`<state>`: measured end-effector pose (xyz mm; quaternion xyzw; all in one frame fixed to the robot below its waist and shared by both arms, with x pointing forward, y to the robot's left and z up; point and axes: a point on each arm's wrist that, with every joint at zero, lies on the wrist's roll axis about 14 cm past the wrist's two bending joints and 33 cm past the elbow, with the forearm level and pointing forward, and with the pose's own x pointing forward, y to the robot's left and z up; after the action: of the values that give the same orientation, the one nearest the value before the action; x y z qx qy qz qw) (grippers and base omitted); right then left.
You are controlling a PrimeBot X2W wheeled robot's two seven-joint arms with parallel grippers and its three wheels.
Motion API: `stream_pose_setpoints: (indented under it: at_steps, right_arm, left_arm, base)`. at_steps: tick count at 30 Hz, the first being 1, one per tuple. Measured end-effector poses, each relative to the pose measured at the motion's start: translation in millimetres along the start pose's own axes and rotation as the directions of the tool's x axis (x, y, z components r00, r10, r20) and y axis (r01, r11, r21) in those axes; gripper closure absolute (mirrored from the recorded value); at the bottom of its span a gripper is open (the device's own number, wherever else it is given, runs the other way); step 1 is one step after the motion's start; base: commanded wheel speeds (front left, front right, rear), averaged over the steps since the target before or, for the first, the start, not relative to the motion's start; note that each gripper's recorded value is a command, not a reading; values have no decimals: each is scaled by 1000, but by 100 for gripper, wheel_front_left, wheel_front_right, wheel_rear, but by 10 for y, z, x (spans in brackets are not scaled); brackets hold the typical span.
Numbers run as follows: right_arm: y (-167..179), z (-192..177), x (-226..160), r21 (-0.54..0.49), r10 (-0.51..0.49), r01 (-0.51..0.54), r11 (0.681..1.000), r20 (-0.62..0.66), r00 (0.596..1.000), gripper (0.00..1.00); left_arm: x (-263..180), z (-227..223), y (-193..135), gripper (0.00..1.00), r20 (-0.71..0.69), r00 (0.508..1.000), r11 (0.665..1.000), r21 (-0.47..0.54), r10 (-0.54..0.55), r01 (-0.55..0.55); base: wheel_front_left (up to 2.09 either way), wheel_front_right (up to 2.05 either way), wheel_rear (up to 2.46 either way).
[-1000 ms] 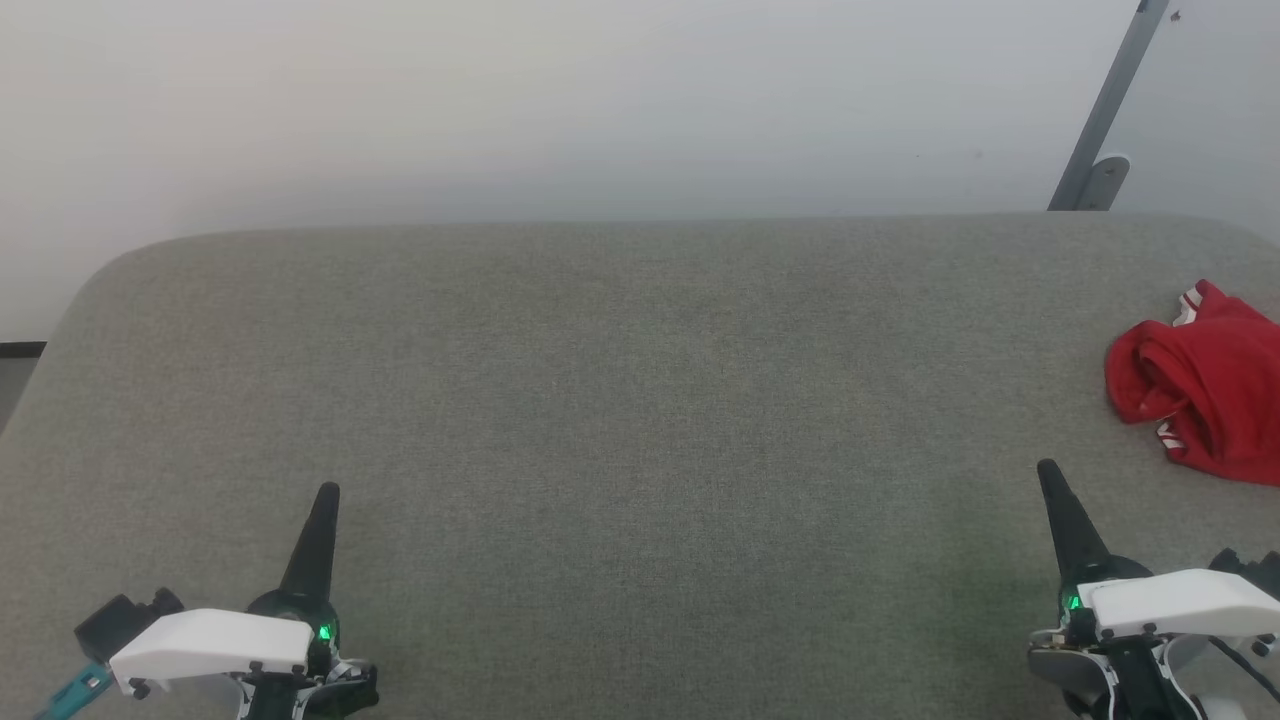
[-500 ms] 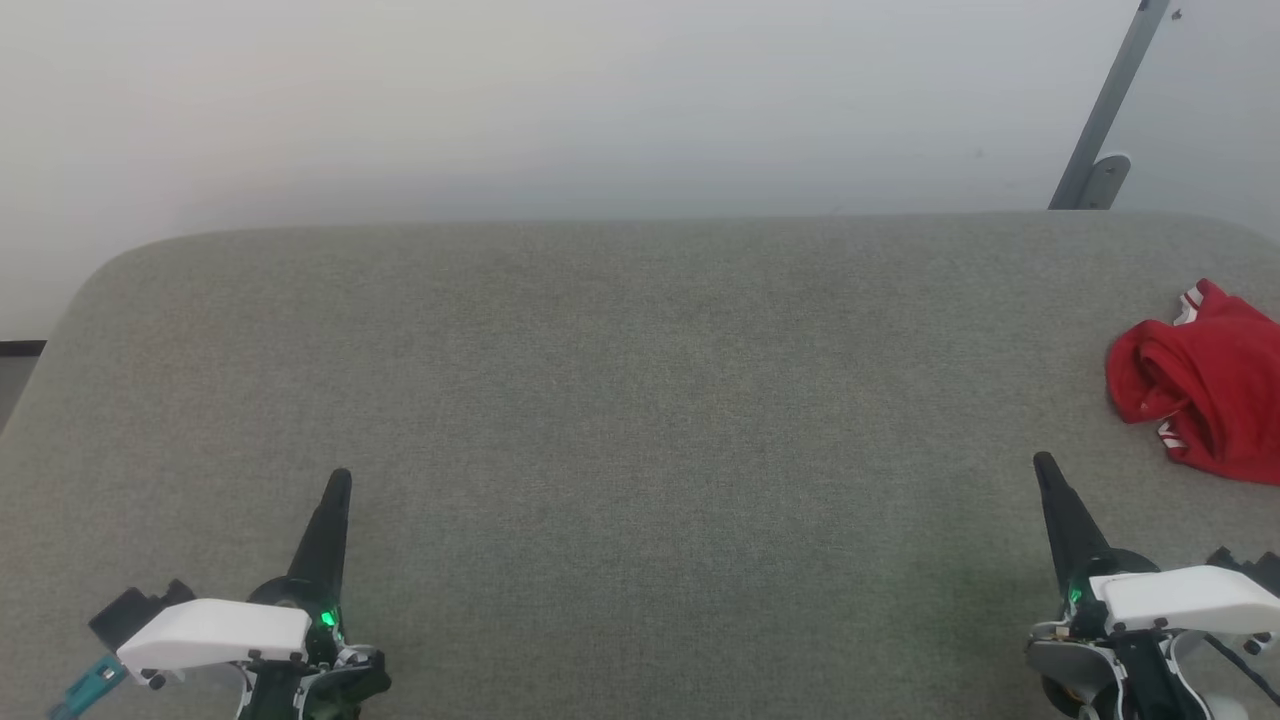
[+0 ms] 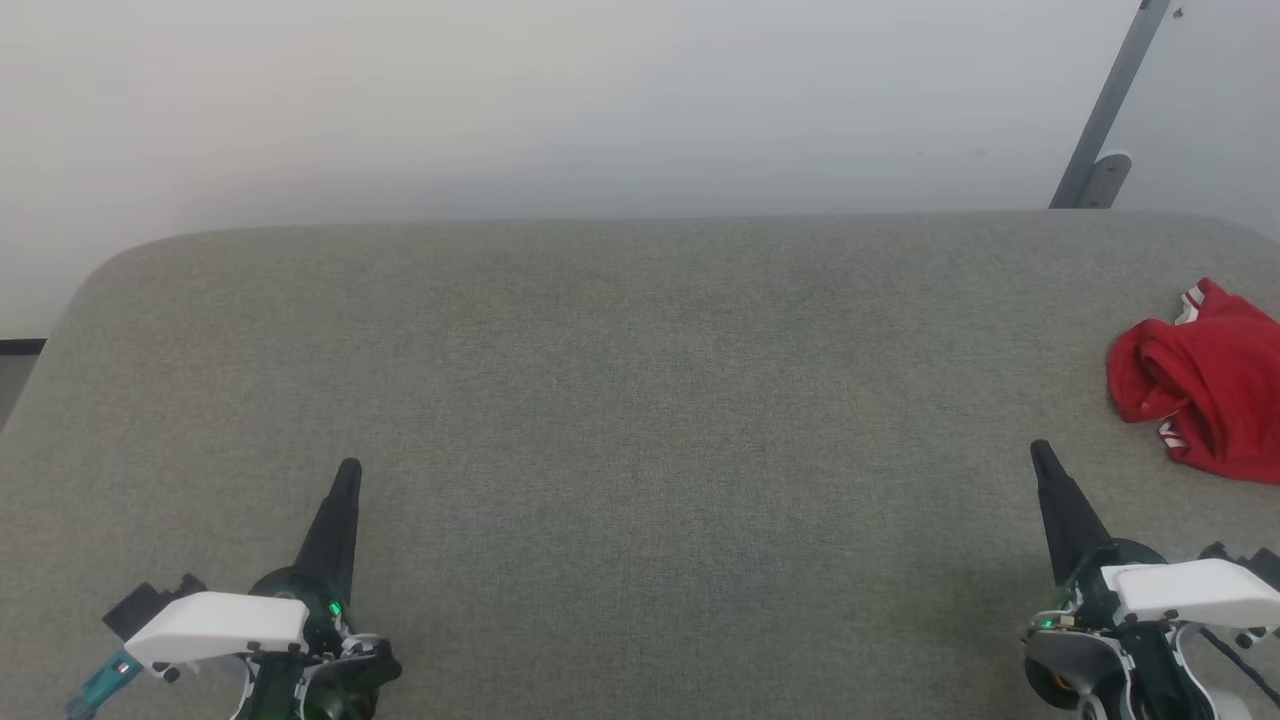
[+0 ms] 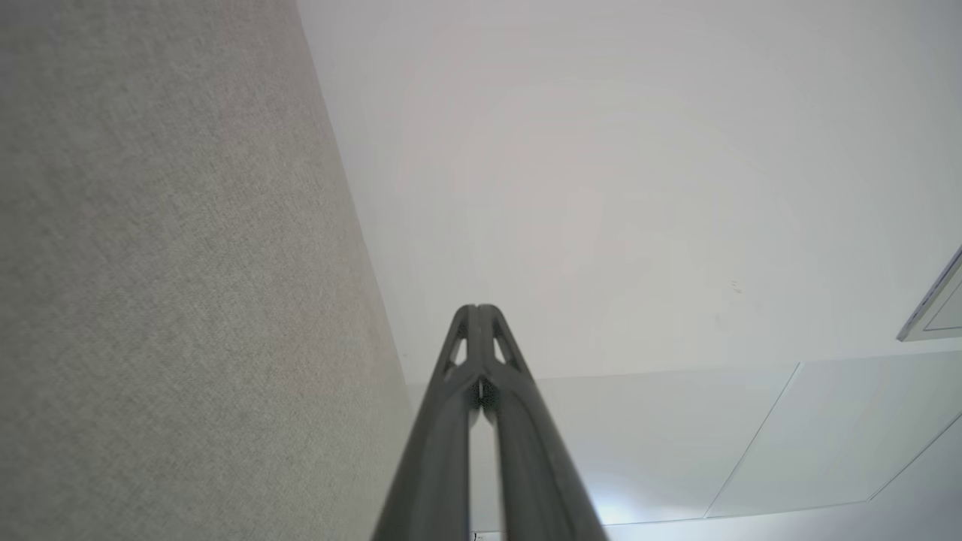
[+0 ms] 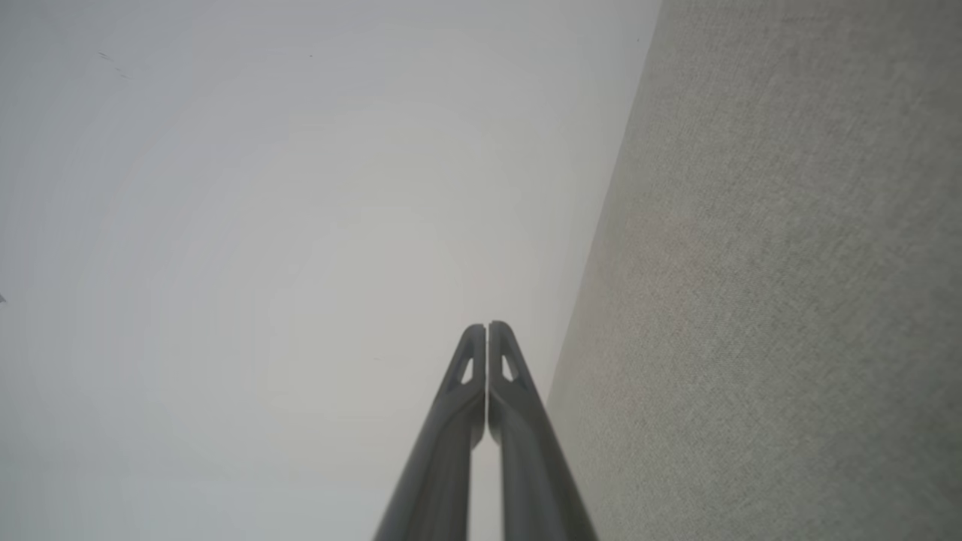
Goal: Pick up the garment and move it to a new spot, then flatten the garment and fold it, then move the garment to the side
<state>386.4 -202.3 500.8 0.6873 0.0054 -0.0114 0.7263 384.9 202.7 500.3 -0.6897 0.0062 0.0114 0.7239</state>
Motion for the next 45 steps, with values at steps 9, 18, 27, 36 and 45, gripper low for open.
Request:
stream_pose_setpoints:
  at_steps: [9,18,27,36,45]
  right_arm:
    - [35,-12,12,56,14,-13,998,-7,1000,100]
    - [37,-14,14,56,15,-14,998,-8,1000,100]
    - [38,-15,14,56,15,-14,998,-8,1000,100]
    - [38,-14,15,56,15,-14,998,-8,1000,100]
    - [39,-16,15,56,15,-15,998,-8,1000,100]
  left_arm:
    - [23,-32,-37,100,-9,1000,999,-51,-14,13]
    - [23,-33,-38,100,-10,1000,999,-51,-14,13]
    - [24,-33,-38,100,-10,1000,999,-51,-14,13]
    - [24,-34,-38,100,-10,1000,999,-51,-14,13]
    - [24,-34,-38,100,-10,1000,999,-51,-14,13]
  base:
    - [0,0,0]
    - [0,0,0]
    - [0,0,0]
    - [0,0,0]
    - [0,0,0]
